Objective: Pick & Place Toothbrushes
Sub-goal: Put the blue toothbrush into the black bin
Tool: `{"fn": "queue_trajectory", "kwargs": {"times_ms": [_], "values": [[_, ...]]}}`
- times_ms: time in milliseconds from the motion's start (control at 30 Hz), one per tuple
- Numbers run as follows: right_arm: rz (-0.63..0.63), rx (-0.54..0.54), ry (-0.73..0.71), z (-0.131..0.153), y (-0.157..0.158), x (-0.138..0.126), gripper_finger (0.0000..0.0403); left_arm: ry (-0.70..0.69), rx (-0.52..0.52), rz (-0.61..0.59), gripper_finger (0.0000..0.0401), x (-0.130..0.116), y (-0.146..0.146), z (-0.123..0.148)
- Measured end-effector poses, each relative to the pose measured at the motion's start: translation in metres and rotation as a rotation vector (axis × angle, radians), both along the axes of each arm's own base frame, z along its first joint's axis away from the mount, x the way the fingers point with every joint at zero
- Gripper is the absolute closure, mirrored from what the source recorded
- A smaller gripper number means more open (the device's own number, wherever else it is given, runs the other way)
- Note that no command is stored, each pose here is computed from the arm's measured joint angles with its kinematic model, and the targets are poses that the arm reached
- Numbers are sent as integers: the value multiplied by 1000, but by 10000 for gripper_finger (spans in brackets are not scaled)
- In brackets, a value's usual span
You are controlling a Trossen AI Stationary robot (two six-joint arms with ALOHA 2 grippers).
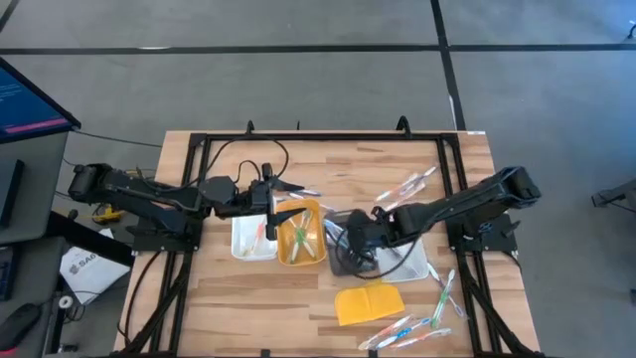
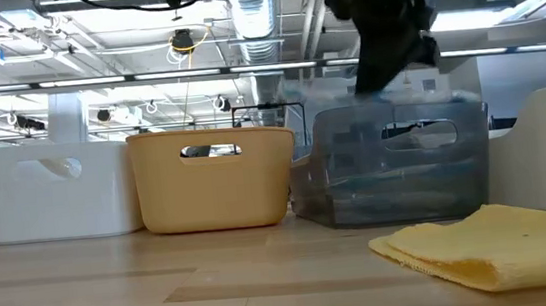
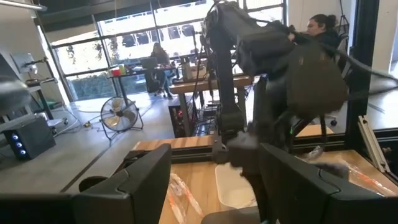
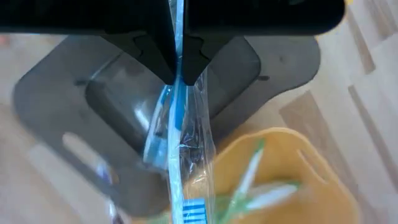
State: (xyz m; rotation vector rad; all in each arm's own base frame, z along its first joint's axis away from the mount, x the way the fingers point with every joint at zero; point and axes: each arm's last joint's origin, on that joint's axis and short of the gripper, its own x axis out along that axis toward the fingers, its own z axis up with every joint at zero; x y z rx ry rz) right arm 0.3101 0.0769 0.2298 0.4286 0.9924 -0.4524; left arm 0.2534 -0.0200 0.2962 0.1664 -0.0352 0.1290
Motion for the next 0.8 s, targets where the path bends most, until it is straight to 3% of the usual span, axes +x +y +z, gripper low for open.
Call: {"fn": "queue_trajectory", "kwargs": {"times_ms": [167,567,800], "values": [[-93,48,48,-9,-13,4,403,-4,0,-16,165,0,-4,0],[-118,100,-18,5,-14,12,402,-9,-1,-21,165,-1,-5,1],[-144,95,36,2,-14,8,402,-14,-1,-21,165,-1,-5,1]]}}
